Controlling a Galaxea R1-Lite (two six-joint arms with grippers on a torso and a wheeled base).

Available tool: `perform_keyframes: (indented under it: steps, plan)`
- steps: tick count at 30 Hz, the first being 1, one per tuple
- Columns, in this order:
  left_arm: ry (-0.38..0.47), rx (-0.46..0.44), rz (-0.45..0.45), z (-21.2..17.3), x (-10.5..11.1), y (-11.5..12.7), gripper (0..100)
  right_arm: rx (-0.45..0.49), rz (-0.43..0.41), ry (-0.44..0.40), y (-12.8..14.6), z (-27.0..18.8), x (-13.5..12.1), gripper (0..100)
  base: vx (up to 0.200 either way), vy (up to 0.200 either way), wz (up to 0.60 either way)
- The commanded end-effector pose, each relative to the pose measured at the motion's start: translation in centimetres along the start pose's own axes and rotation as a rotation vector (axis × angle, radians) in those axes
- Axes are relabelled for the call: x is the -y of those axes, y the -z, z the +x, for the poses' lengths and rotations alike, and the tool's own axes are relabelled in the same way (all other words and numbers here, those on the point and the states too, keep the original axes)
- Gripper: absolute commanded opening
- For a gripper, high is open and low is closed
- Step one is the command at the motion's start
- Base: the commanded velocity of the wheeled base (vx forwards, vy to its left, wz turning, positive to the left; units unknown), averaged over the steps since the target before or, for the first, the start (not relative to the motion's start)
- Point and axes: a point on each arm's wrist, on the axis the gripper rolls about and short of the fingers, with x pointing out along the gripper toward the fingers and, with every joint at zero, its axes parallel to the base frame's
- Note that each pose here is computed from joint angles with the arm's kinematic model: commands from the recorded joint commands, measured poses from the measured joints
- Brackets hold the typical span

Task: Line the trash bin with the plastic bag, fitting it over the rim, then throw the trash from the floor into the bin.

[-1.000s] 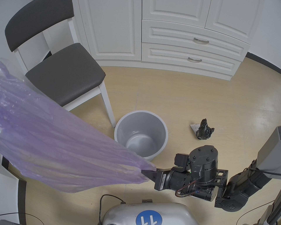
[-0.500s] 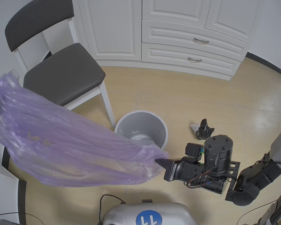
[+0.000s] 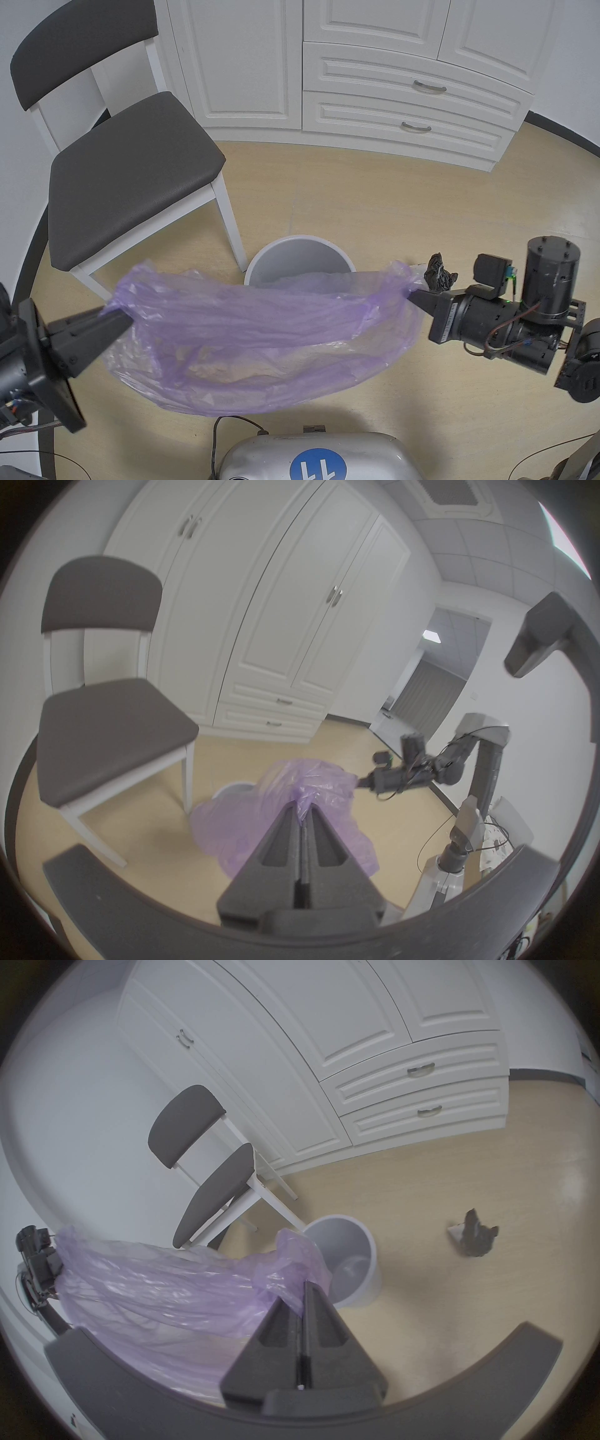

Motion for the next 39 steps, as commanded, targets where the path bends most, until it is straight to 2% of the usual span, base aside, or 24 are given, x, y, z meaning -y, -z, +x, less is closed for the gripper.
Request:
perform_keyframes:
  steps: [1, 7, 11, 19, 22, 30, 39]
  plan:
    - [-0.03, -0.19, -0.067, 4.4, -0.1, 2.8, 0, 0.111, -0.065, -0.018, -3.5, -5.5, -0.7, 0, 0.0, 0.0, 0.0]
    - [-0.045, -0.256, -0.096, 7.7, -0.3, 5.4, 0, 0.138, -0.124, 0.014, -3.9, -7.0, -0.8, 0, 0.0, 0.0, 0.0]
    - [-0.079, -0.252, -0.101, 8.1, -1.0, 6.2, 0, 0.136, -0.139, 0.028, -3.8, -7.1, -0.7, 0, 0.0, 0.0, 0.0]
    - [-0.209, -0.21, -0.106, 7.9, -3.6, 5.5, 0, 0.136, -0.219, 0.11, -3.4, -7.1, -0.1, 0, 0.0, 0.0, 0.0]
    - [-0.262, -0.2, -0.061, 7.7, -4.8, 5.3, 0, 0.133, -0.232, 0.162, -3.3, -6.7, 0.5, 0, 0.0, 0.0, 0.0]
    - [-0.332, -0.178, -0.058, 7.3, -6.3, 4.8, 0, 0.094, -0.31, 0.227, -2.6, -6.7, 1.8, 0, 0.0, 0.0, 0.0]
    - [-0.349, -0.179, -0.034, 6.9, -7.3, 4.6, 0, 0.051, -0.373, 0.255, -1.7, -6.9, 2.6, 0, 0.0, 0.0, 0.0]
